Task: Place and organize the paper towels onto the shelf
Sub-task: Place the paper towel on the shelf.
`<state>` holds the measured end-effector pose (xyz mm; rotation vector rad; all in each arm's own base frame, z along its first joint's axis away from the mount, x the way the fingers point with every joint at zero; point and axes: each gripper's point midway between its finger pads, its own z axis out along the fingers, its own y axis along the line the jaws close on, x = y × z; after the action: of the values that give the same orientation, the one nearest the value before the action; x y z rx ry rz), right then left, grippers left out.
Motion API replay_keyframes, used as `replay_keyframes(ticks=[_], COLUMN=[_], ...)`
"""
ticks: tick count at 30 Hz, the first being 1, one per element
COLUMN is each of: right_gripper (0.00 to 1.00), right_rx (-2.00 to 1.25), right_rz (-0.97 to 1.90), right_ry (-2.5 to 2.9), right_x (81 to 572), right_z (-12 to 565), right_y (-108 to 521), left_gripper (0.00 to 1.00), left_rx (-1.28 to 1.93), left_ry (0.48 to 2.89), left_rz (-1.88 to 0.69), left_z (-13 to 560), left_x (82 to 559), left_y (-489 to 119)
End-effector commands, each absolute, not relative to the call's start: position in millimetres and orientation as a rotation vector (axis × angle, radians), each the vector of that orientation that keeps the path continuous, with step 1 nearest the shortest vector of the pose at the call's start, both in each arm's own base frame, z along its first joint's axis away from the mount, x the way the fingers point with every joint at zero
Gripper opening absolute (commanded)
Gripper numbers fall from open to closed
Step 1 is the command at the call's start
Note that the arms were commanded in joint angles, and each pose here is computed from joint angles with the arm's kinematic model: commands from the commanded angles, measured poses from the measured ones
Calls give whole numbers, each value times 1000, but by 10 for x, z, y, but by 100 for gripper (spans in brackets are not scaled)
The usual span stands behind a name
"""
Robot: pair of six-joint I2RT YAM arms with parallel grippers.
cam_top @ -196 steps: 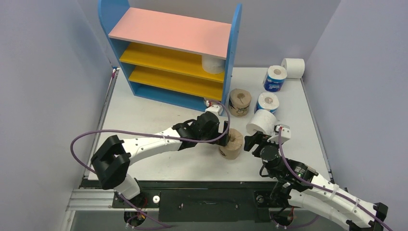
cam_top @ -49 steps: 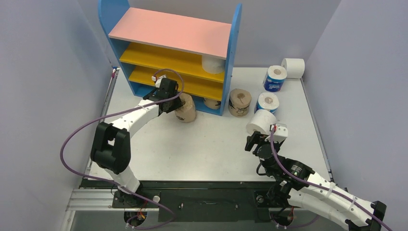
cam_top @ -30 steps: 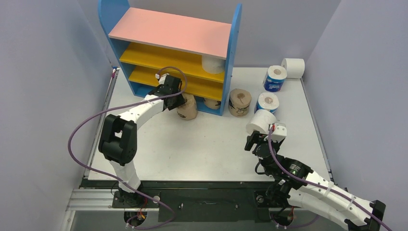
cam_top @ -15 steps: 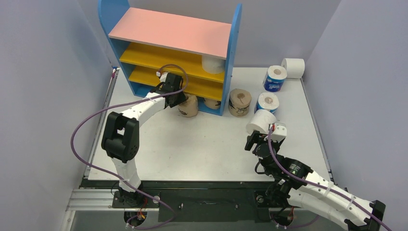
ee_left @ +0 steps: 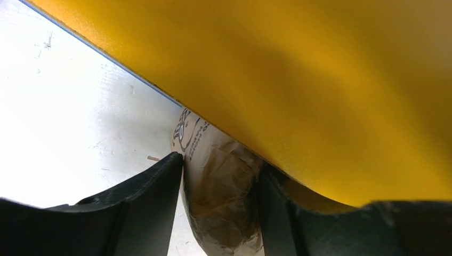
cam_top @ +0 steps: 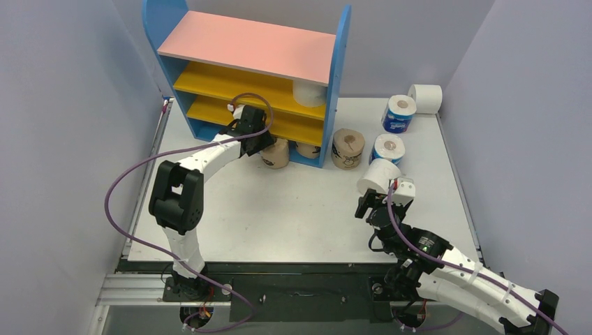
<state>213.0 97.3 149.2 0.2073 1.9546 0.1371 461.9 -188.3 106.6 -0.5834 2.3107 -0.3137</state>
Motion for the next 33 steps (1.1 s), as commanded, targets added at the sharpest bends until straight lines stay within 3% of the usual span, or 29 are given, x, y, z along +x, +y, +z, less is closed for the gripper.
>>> replay_keyframes(ticks=[1,12,28,33], right_gripper=[71,71,72,71], right_rx=[227,220,232,231], right_rz=[147,141,157,158], right_ry=[1923,1928,1914,1913], right_x=[2187,2193,2190,2188], right_z=[1610,1600,1617,1612], right_y=[987,993,983,980], left_gripper=[53,74,95,96], left_rx=[-603,-583,-576,-554], left_ry=[2209,2179,2020,1983], left_rz=[-426,-438,-519,-538], left_z=[1313,1588,2217,2301], left_x=[4862,4737,4323,4098], left_y=[-2001,-1919,-1681,-1596])
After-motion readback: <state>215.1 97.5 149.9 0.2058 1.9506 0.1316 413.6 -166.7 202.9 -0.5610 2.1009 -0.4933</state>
